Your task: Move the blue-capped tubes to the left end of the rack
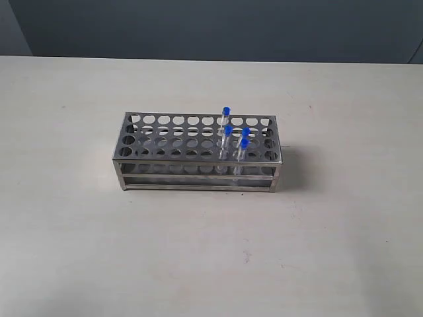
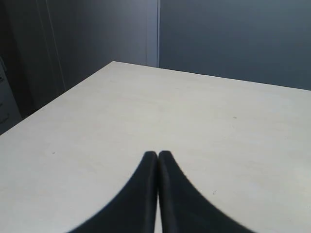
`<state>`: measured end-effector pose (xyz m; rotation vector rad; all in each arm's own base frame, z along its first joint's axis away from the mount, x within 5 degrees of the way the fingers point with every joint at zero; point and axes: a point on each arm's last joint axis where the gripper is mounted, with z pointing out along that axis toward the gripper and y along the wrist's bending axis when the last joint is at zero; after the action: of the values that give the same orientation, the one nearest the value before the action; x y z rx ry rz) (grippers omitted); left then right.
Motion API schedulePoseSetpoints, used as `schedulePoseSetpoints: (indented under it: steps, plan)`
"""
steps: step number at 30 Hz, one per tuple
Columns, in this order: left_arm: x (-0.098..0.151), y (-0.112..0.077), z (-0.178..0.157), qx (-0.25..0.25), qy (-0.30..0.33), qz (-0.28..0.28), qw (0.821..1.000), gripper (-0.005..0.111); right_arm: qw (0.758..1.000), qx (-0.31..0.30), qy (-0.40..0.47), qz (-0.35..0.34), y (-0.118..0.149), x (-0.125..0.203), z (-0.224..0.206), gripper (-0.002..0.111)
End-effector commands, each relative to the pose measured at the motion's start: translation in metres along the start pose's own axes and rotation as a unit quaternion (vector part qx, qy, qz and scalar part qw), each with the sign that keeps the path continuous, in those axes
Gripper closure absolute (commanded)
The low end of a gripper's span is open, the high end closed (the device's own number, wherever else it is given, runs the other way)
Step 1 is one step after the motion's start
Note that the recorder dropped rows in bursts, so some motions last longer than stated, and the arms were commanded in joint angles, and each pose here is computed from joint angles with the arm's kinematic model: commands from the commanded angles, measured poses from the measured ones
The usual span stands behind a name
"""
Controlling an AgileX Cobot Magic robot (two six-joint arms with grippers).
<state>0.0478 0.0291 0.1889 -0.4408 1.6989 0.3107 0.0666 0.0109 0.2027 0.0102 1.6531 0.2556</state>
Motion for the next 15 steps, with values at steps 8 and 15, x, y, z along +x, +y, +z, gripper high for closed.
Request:
schedulePoseSetpoints:
  steps: [8,15]
  plan:
    - [-0.0006,0.0004,-0.0005,-0.002,0.000,-0.001,1.000,0.106,0.912,-0.008,-0.072,0.404,-0.0040,-0.0119,-0.0013,0.109]
    - [-0.0006,0.0004,-0.0005,-0.002,0.000,-0.001,1.000,0.106,0.929,-0.006,-0.067,0.363,-0.0033,-0.0112,-0.0012,0.109]
